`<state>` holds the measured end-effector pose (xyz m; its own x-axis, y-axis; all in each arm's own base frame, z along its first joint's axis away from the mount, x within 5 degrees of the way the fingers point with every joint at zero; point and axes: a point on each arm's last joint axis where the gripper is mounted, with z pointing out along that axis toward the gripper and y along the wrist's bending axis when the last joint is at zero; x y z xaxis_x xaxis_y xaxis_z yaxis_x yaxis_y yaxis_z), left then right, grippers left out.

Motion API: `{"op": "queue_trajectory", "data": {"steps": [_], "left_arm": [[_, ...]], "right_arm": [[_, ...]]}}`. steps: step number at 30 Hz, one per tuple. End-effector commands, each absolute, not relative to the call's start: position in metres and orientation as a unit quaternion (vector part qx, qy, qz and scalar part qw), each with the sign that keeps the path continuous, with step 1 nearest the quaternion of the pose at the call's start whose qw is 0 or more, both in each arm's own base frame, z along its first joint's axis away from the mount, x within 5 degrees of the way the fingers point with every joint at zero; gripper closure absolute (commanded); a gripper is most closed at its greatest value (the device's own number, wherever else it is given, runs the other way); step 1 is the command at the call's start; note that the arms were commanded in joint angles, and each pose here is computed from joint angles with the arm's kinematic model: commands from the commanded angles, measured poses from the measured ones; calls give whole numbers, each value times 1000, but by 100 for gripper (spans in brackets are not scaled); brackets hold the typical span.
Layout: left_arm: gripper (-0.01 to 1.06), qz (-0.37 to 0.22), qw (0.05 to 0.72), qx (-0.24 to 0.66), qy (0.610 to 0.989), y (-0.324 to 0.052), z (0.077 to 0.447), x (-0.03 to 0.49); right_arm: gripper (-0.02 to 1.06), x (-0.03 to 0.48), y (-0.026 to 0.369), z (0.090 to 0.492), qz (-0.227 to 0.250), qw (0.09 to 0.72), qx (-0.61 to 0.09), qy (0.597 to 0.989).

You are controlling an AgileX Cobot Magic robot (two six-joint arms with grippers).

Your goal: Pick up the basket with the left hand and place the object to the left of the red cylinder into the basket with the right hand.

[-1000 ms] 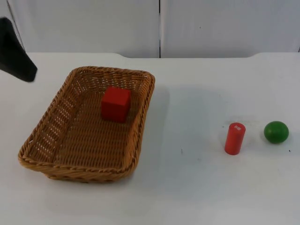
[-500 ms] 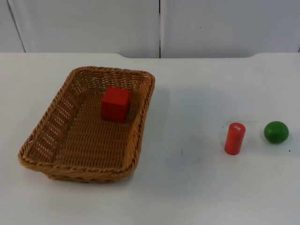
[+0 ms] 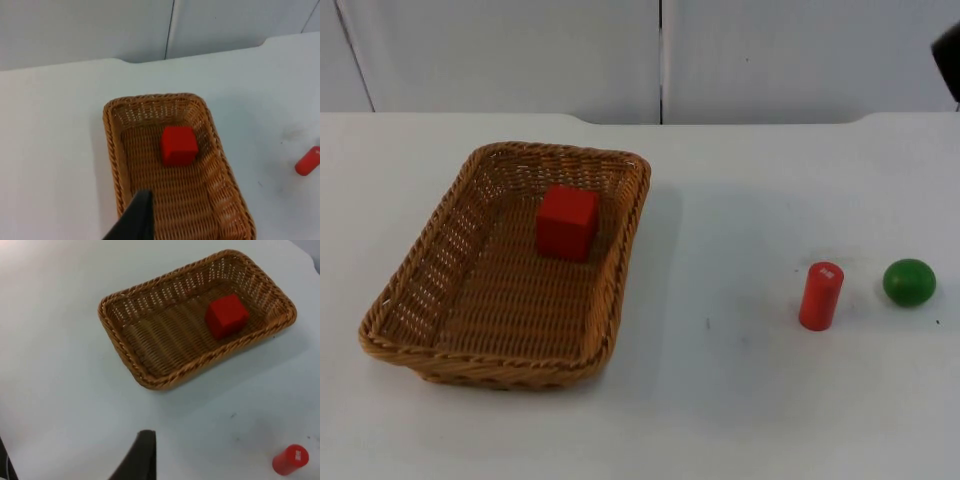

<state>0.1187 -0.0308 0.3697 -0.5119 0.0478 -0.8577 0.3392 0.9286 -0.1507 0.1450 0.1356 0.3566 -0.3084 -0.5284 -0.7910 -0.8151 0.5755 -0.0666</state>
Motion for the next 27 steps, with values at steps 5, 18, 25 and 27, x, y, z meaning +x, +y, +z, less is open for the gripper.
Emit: {"op": "queue_trajectory", "data": {"steps": [5,18,25,27], "left_arm": [[0,-170,493,142,841,-39,374,100],[0,-129,553,174,805,-35,382,45],[0,-83,544,130,825,-23,348,28],[0,-74,543,103,830,-19,332,23]], "right_arm": [[14,130,122,354,179,434,-415,779],[14,102,100,343,191,451,-398,776],[14,90,91,335,193,458,-395,773],[14,85,87,334,194,468,-392,768]]}}
